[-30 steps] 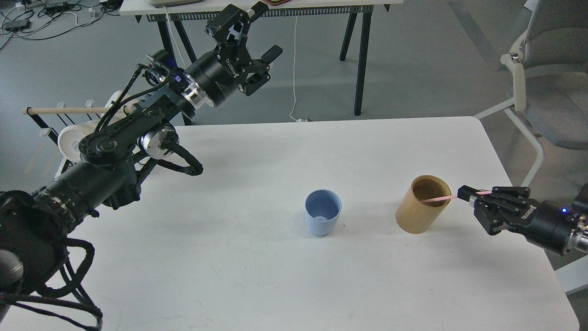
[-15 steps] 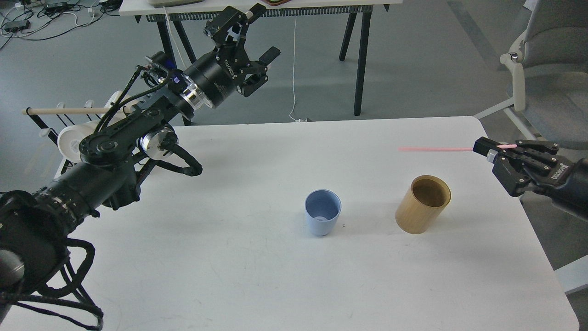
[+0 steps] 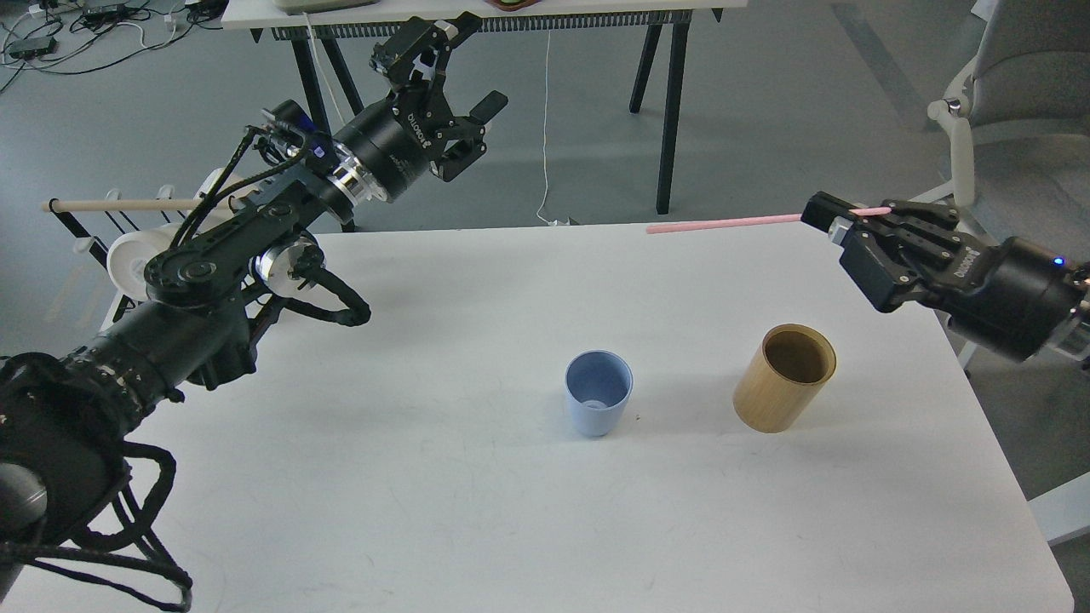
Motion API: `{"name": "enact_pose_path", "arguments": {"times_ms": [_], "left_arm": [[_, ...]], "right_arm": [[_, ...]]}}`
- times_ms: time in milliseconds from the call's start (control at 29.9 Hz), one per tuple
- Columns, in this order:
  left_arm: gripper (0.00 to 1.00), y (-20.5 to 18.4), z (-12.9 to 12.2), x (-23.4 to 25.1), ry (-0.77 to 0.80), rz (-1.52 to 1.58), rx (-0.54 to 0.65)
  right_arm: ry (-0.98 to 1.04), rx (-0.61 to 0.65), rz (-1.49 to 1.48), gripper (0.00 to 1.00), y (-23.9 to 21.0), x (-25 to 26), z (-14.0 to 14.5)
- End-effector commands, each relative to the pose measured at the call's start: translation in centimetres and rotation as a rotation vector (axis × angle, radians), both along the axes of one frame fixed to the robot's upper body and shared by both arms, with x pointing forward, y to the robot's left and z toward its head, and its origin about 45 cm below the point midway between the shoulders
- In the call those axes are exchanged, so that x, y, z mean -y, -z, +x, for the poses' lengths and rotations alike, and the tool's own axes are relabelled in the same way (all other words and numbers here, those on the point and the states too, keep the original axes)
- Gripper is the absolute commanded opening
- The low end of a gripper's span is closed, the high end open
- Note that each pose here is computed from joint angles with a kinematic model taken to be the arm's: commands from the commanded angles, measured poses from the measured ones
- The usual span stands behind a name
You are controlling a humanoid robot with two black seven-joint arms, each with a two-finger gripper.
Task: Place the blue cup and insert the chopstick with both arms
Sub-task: 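Move the pink stick over and lower it into the blue cup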
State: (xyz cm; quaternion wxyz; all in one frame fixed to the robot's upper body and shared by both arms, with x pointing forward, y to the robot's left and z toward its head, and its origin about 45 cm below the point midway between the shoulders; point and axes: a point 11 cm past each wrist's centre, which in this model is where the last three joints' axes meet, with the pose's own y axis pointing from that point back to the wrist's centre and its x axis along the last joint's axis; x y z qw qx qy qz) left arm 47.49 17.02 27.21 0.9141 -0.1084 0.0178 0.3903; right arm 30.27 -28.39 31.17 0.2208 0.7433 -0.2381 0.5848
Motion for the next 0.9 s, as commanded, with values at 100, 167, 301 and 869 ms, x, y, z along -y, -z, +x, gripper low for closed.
{"name": "enact_pose_path", "arguments": {"times_ms": [100,167,301,869], "left_arm": [[0.96,0.5,-0.1,-0.4,-0.008,0.003,-0.01],[0.96,0.7,-0.2,-0.6,-0.011,0.003,-0.014],[0.96,1.2,-0.4,-0.7,-0.012,0.004,-0.023],[0.96,1.4,-0.5,-0.5,-0.01,0.002,-0.027]], "right_arm": [[-0.09,-0.036,0.044,0.0,1.5,-3.8,0.1],[-0.097,-0.034,0.023,0.0,1.6,-3.6,0.0],[-0.144,-0.071,-0.059,0.0,3.2,-3.4,-1.1],[-0.121,-0.178,-0.215,0.0,7.6,-0.3,-1.8]]}}
